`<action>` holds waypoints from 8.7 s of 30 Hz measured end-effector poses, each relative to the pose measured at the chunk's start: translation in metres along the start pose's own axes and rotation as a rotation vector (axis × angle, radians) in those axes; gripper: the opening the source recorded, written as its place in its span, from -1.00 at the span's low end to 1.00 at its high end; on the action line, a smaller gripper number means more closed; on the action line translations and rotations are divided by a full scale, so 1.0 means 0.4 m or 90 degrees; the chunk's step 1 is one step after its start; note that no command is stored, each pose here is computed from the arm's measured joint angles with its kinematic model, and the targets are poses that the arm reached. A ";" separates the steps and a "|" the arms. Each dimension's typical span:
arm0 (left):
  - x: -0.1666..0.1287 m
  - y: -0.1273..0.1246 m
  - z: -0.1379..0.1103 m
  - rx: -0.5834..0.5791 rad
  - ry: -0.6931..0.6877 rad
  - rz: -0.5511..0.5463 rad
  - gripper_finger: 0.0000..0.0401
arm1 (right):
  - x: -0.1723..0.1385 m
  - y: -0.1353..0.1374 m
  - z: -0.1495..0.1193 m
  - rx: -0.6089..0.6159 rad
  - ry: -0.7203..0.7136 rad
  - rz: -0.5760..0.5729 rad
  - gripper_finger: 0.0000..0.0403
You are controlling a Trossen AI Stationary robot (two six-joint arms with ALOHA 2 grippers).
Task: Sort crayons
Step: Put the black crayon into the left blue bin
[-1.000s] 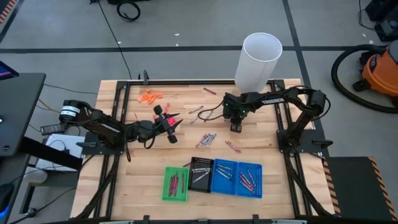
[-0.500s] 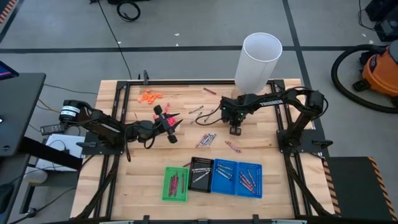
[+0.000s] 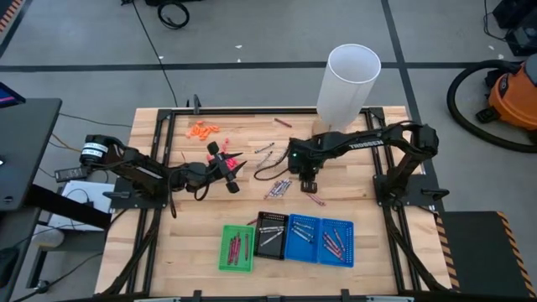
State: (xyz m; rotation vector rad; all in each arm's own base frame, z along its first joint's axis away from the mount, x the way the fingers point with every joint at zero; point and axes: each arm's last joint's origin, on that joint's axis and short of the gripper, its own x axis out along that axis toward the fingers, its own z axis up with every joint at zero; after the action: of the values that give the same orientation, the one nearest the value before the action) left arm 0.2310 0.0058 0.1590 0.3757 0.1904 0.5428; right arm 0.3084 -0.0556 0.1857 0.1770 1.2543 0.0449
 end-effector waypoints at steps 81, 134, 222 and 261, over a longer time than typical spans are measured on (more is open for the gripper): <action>0.099 -0.042 0.052 -0.300 0.273 -0.126 -0.22 | 0.020 0.390 -0.085 -0.062 -0.179 -0.403 -0.40; 0.378 0.075 -0.132 -0.206 0.467 -0.099 -0.27 | 0.064 0.114 -0.288 -0.035 -0.533 -0.216 -0.55; 0.052 -0.275 0.264 -0.105 0.368 -0.490 -0.89 | 0.064 0.097 -0.305 0.043 -0.566 -0.298 -0.55; 0.287 -0.435 0.291 0.398 0.096 -0.600 -0.81 | 0.069 0.096 -0.309 0.049 -0.553 -0.298 -0.55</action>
State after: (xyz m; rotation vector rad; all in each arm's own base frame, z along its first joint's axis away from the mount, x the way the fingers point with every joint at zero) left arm 0.4406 -0.1049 0.1875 0.7855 0.6461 -0.4441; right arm 0.2023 -0.0008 0.1289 -0.0412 0.4047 -0.4433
